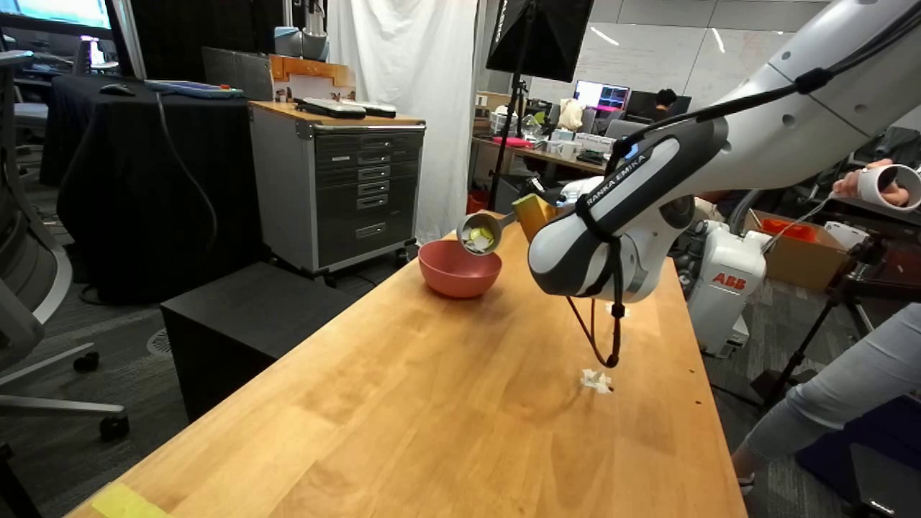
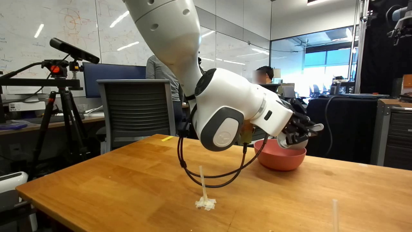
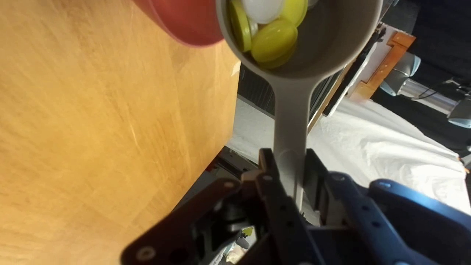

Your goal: Pour the contents in the grey measuring cup into the pink bowl

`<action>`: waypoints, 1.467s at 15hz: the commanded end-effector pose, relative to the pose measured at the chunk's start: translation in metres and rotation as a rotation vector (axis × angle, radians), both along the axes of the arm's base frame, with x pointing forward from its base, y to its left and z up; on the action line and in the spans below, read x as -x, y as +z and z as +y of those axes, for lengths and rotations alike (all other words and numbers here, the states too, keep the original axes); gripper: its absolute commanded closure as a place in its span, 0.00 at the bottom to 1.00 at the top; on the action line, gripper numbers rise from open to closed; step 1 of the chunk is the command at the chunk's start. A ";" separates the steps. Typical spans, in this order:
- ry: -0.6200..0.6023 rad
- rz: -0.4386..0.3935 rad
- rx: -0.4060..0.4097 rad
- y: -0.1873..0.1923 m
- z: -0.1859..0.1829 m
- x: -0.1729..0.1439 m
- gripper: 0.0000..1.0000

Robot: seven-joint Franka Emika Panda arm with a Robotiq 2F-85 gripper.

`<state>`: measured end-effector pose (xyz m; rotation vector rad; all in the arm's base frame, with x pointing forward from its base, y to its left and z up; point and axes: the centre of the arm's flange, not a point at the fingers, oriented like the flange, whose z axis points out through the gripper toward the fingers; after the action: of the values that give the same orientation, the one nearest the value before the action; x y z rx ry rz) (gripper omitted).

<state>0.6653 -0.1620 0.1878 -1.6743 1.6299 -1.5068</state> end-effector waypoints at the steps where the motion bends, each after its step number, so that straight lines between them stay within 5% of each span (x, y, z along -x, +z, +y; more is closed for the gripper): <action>1: 0.005 -0.064 0.053 0.003 -0.002 -0.002 0.94; 22: 0.066 -0.232 0.123 -0.013 0.027 -0.022 0.94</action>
<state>0.6784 -0.1323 0.1765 -1.5756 1.4456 -1.6526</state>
